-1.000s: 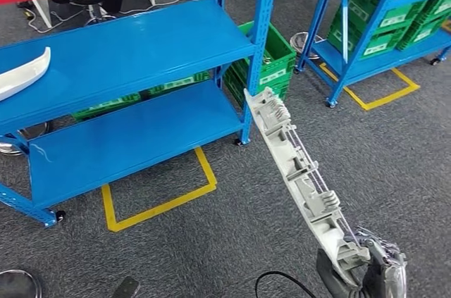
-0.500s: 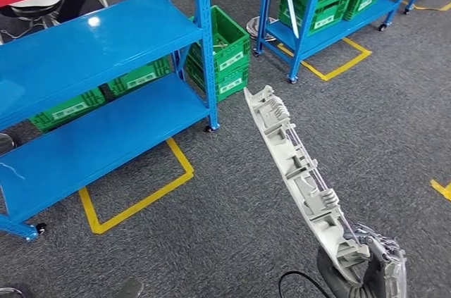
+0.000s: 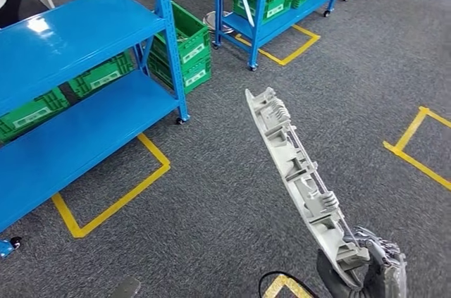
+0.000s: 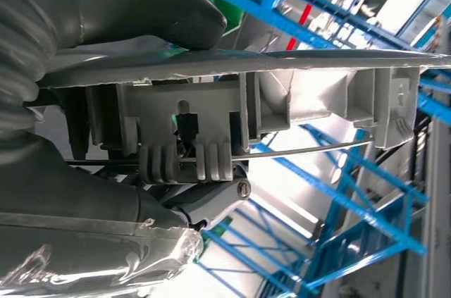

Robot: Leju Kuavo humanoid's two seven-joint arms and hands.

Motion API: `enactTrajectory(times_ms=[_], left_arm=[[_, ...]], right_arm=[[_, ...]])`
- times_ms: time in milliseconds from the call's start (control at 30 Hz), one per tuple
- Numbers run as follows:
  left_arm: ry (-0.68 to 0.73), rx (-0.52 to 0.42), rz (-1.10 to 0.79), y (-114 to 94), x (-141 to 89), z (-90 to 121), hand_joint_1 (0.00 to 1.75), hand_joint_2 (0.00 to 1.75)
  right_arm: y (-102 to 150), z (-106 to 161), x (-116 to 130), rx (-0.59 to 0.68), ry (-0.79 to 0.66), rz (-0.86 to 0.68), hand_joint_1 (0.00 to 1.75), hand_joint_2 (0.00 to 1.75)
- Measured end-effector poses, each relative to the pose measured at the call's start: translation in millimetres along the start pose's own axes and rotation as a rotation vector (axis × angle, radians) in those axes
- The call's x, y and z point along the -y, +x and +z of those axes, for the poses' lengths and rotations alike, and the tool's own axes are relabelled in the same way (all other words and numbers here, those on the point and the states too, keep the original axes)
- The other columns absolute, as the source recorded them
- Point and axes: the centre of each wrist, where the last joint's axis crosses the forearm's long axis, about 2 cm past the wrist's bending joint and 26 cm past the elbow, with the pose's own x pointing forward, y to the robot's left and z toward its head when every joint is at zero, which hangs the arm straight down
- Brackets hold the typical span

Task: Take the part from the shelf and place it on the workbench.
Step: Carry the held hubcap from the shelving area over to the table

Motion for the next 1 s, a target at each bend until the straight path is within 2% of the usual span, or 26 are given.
enactTrajectory(times_ms=[1000], left_arm=[[-0.002,0.005,0.002,-0.3,0.1,0.1,0.0,1.75]], right_arm=[[-1.2,-2.3,2.3,0.009,-0.012,0.012,1.75,1.75]])
